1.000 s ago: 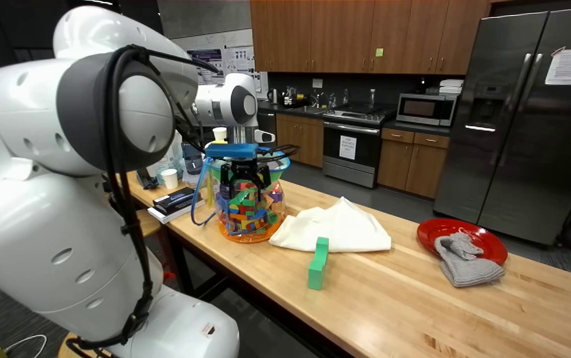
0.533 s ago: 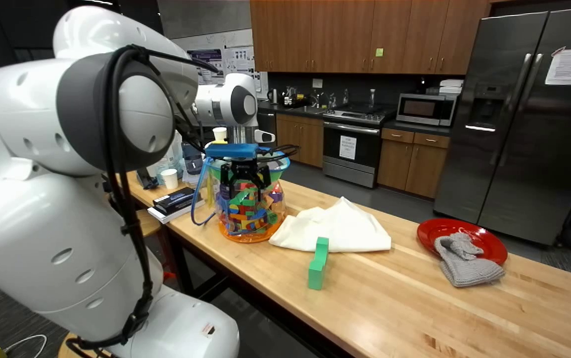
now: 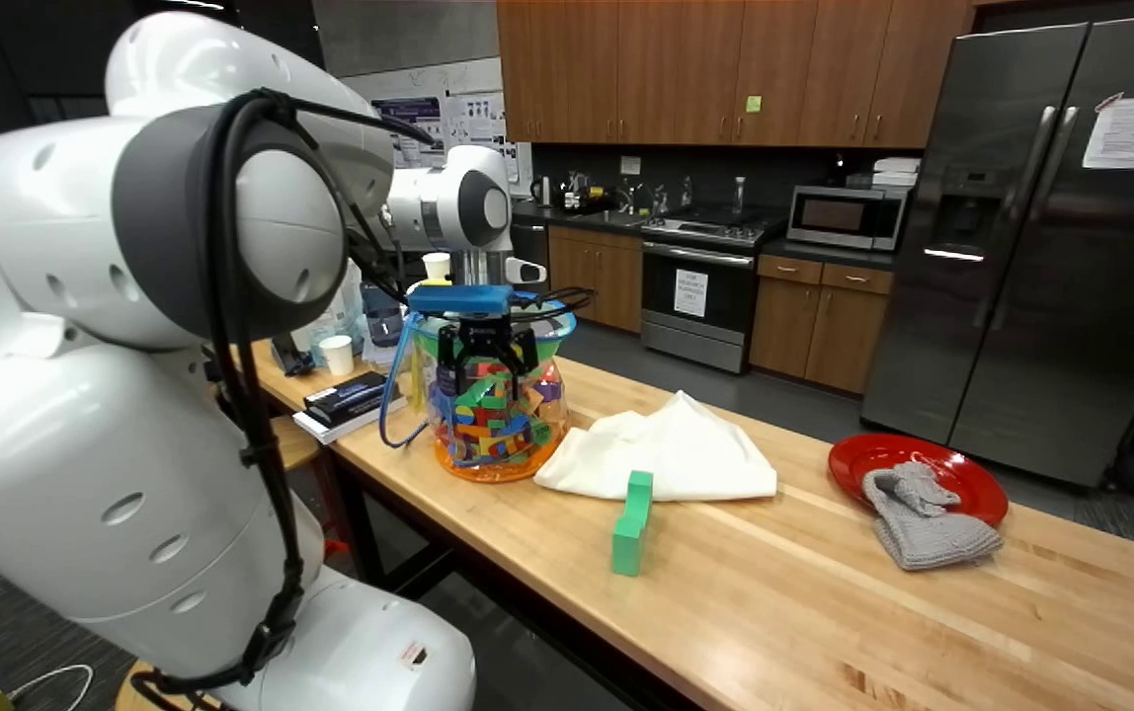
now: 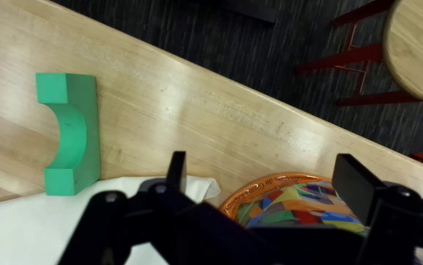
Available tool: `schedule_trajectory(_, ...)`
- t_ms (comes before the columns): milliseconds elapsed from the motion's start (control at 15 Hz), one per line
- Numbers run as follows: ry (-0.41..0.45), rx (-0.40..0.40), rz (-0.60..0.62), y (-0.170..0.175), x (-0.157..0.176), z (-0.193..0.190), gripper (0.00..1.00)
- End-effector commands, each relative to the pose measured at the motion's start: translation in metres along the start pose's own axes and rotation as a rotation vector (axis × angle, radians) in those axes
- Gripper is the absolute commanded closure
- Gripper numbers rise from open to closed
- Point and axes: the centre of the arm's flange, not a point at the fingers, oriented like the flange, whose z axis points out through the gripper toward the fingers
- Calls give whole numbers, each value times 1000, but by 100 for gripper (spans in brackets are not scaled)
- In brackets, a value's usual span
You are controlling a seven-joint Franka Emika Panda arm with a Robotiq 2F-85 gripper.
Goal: Take a purple block out of the bag
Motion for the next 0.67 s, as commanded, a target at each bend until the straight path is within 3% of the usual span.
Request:
schedule_trajectory(0, 0, 0, 0, 0, 0, 0, 0)
schedule_trajectory(267, 9, -13, -3, 7, 0, -7, 0)
schedule_trajectory(400, 35, -79, -16, 31, 0, -28, 0)
schedule_trajectory(600, 152, -185, -20, 67, 13, -83, 0)
